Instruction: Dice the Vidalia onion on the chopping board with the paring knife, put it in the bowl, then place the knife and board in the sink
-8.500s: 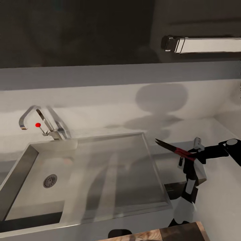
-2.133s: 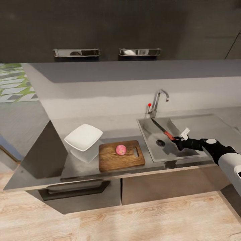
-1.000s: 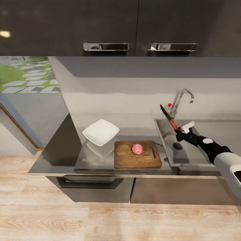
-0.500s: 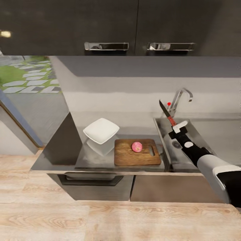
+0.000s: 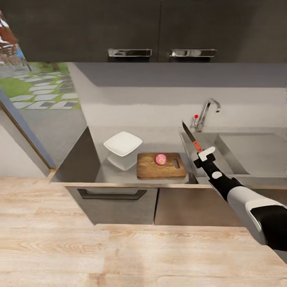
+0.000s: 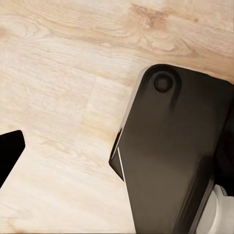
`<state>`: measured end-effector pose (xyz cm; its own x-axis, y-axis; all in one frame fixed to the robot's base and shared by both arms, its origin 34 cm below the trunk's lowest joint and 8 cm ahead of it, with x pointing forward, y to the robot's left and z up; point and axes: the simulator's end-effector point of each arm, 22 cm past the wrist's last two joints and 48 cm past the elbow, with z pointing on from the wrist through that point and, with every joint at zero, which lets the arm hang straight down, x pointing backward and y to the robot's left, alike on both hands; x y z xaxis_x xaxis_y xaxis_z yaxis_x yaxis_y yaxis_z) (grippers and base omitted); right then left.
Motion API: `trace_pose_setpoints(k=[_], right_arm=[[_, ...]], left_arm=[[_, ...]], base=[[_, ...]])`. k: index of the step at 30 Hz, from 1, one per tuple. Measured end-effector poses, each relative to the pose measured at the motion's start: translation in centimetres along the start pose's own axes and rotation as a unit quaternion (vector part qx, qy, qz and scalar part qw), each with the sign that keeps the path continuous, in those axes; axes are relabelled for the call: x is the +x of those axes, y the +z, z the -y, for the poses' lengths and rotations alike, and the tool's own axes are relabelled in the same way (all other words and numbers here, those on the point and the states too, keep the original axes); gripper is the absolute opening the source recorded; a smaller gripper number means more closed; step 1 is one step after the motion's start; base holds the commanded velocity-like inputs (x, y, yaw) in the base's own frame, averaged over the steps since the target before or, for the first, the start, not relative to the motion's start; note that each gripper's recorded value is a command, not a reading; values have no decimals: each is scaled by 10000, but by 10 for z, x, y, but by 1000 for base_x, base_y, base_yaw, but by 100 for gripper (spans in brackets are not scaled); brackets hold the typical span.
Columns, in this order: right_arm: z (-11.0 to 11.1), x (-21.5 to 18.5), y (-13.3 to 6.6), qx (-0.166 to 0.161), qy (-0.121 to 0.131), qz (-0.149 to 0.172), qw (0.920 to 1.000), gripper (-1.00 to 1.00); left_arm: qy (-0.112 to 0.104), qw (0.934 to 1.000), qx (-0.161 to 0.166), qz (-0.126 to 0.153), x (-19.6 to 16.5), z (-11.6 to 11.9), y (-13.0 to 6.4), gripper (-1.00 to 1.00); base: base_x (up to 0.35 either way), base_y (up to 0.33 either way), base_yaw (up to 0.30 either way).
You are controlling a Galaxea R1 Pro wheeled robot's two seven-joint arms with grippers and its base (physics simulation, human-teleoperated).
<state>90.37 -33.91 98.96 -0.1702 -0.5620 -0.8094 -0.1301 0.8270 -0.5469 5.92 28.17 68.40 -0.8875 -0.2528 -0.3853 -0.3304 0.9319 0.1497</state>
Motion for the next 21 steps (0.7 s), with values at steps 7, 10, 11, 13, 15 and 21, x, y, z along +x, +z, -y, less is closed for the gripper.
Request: trace_pose_setpoints(k=[7,10,11,13,15,21], right_arm=[[-21,-46,8,-67,153,417,9990,-100],[-36,-87,12,-119,271,782,9965,-100],[-43,-96,13,-154,320,856,9957,-100],[-55,-109,13,-215,402,946,9945,-100],[-67,-119,13,-282,463,1010,9934,-100],[-117,-151,10,-532,889,1063,9889,-100]], left_arm=[[-8,10000,-1,-6,0,0,0,100],[-2,10000,3,-6,0,0,0,100],[1,10000,6,-5,0,0,0,100],[5,10000,10,-5,0,0,0,100],[7,10000,13,-4,0,1,0,100],[0,10000,8,-5,0,0,0,100]], base=[[-323,0,0],[-309,0,0],[-308,0,0],[-308,0,0],[-308,0,0],[-308,0,0]])
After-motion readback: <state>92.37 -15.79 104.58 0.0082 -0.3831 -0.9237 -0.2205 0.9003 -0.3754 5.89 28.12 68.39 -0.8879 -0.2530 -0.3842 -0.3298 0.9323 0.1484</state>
